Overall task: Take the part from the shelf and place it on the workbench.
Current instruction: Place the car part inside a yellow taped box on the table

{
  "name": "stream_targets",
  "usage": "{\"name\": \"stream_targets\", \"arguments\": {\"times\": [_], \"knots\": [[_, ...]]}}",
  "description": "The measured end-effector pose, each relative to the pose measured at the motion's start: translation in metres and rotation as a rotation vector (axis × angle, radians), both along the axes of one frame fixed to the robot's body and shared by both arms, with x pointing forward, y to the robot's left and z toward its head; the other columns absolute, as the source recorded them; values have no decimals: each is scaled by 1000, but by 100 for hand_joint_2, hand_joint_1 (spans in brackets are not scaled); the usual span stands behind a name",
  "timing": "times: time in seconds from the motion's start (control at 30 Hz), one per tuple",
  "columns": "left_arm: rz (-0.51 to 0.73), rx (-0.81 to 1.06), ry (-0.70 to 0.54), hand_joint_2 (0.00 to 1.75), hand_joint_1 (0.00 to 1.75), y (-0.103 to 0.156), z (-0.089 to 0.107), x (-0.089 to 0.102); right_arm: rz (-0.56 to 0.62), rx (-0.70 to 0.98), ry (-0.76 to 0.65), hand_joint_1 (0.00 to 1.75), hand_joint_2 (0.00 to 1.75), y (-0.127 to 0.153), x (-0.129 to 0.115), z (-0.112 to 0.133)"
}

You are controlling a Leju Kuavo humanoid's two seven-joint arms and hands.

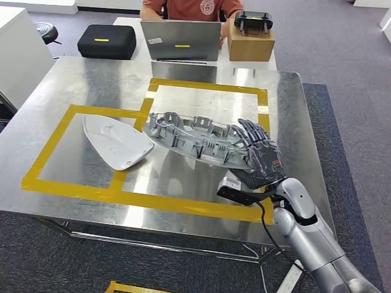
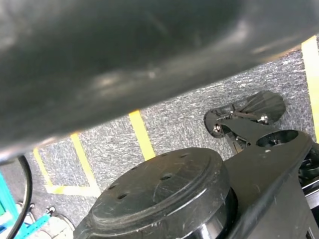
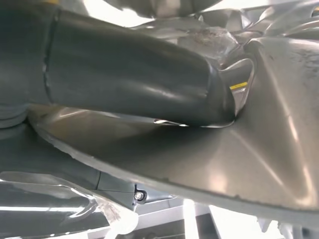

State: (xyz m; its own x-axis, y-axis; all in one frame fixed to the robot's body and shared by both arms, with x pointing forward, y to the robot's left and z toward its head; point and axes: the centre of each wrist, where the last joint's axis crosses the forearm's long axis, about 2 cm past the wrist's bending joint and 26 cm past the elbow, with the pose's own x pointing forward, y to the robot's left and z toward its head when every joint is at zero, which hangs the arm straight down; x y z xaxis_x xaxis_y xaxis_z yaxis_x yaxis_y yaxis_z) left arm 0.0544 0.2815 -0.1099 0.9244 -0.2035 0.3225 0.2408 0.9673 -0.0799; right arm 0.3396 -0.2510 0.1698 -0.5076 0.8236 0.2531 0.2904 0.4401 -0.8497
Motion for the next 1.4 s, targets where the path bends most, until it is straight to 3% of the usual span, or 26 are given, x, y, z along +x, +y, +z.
{"name": "stream_targets", "arguments": {"times": [0.2, 0.5, 0.6, 0.7, 0.83, 1.07, 1.2, 1.4], "knots": [[-6, 3, 0, 0, 0, 1, 0, 0, 29, -14, 16, 0, 0, 2, 5, 6], [-2, -2, 3, 0, 0, 4, 0, -1, 141, -145, 241, 0, 0, 7, 35, 38], [12, -4, 0, 0, 0, 7, 0, -1, 203, -292, 385, 0, 0, 9, 55, 60], [37, -5, -11, 0, 0, 12, 0, -3, 267, -449, 485, 0, 0, 9, 79, 98], [64, -4, -15, 0, 0, 17, -1, -7, 269, -567, 516, 0, 0, 7, 97, 135], [101, -5, -12, 0, 0, 19, -2, -14, 286, -678, 567, 0, 0, 7, 107, 176], [106, -6, -13, 0, 0, 20, -2, -15, 273, -719, 553, 0, 0, 6, 108, 182], [112, -13, -16, 0, 0, 20, -2, -18, 194, -739, 382, 0, 0, 0, 102, 173]]}}
